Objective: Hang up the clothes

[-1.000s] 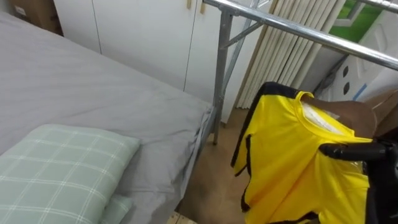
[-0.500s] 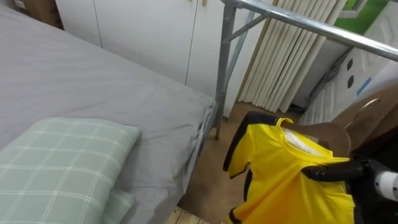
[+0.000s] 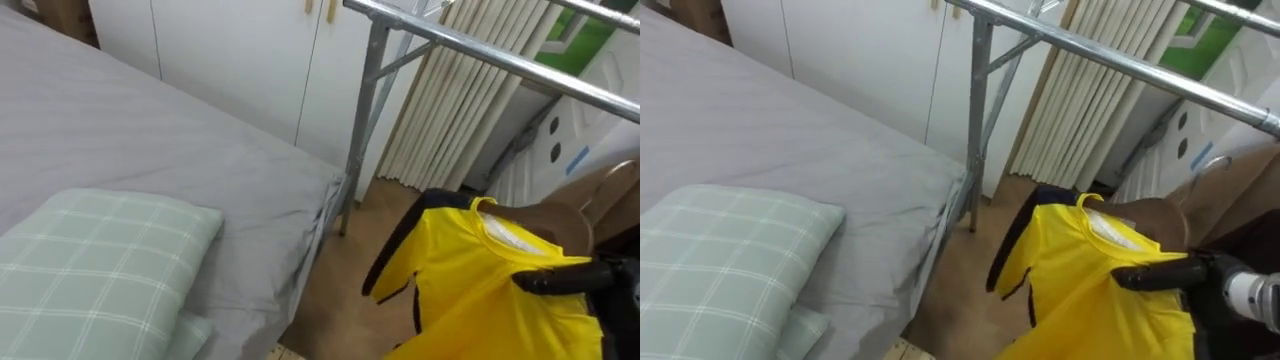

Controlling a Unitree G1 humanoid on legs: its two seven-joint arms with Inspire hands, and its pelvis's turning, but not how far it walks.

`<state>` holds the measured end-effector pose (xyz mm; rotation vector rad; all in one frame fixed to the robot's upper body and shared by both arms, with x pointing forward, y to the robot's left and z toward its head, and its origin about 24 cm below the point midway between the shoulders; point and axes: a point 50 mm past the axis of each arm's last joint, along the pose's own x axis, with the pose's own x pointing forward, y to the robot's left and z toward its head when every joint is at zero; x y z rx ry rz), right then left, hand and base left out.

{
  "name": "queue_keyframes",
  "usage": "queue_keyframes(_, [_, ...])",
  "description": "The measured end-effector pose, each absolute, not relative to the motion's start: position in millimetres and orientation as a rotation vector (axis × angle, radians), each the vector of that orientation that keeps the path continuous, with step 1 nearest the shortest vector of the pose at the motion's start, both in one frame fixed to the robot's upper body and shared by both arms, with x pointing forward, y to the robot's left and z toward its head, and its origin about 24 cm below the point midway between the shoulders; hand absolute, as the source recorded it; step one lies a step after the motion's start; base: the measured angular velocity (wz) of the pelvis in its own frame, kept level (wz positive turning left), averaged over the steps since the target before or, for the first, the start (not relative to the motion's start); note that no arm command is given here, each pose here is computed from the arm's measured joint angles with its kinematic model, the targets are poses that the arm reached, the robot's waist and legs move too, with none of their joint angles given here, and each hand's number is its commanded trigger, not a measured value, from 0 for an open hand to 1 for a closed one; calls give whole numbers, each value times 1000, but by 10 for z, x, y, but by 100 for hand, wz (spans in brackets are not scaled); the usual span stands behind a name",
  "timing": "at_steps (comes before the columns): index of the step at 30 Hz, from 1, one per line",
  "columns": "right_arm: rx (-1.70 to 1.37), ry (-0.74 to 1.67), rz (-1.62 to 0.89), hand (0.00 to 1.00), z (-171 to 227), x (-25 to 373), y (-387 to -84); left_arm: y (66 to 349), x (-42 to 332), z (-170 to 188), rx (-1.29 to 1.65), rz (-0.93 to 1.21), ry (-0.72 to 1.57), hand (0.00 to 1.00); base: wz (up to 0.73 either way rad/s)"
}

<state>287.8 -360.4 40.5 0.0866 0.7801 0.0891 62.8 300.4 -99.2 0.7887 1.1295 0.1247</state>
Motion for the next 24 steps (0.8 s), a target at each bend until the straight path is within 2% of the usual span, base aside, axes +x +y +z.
queue_keyframes(8, [51,818,14,100,500,2792,-3789,3008,288,-1126,745,73,1261,0,-2])
queue_keyframes(16, [-19,783,-64,100,597,2837,-3855,3046,282,-1167,727,75,1275,0,-5])
queue_keyframes(24, [-83,758,-166,100,750,2781,-4045,3103,365,-1171,717,101,1265,0,26])
